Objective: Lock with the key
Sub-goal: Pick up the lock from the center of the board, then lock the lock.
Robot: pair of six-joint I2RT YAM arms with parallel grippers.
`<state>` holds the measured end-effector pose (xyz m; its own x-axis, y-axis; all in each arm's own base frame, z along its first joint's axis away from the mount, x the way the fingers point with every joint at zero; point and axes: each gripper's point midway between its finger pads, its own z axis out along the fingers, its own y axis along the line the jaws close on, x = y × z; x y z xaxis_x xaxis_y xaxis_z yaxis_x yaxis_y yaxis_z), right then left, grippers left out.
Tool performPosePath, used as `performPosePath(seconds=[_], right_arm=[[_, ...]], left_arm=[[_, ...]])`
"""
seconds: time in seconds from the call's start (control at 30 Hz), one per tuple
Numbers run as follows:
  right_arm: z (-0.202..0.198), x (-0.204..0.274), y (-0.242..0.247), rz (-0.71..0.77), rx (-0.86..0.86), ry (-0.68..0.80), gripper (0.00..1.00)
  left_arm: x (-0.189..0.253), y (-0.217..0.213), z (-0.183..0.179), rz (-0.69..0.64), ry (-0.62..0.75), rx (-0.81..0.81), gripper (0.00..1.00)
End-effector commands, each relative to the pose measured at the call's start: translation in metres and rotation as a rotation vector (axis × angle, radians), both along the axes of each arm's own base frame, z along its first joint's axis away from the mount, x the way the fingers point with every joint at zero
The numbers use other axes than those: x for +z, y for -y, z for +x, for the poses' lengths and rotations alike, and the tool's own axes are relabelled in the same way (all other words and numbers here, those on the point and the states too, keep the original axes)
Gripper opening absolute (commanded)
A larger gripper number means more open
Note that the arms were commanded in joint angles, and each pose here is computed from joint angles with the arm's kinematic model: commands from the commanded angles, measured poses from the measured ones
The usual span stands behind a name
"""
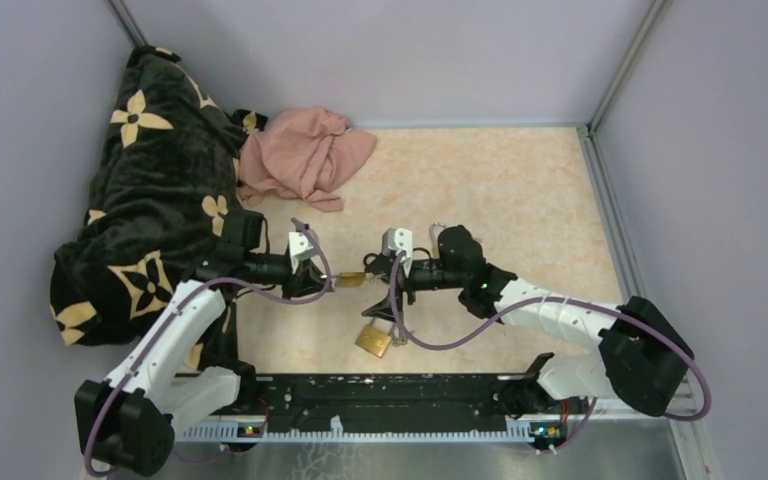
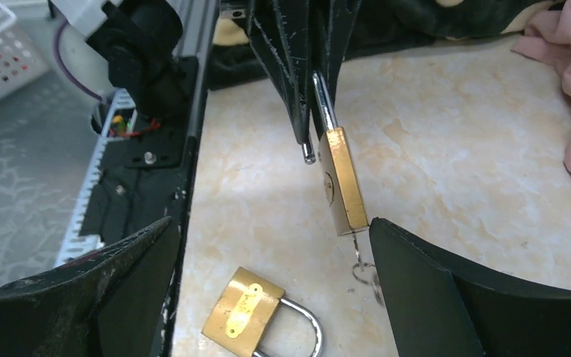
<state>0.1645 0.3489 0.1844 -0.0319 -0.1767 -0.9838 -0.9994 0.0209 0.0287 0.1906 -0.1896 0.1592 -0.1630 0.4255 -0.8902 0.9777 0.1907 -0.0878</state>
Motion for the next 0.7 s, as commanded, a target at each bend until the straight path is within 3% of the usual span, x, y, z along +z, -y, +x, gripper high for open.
performPosePath(seconds=[0.0,0.37,0.67], right_arm=[[-0.009,0.054,0.007,0.205,0.032,-0.016,0.97],[-0.006,0.083,-0.009,0.315,-0.026,-0.028,0.86],[-0.01,0.078,-0.023,0.298,0.026,-0.108,0.46]], left_arm=[[0.066,0.019,-0.011,-0.203,0.033,-0.044,0.0],[0.093,0.026,-0.027,-0.362,0.086,-0.068,0.0],[0.097,0.027,-0.032,-0.389,0.095,-0.084,0.0]])
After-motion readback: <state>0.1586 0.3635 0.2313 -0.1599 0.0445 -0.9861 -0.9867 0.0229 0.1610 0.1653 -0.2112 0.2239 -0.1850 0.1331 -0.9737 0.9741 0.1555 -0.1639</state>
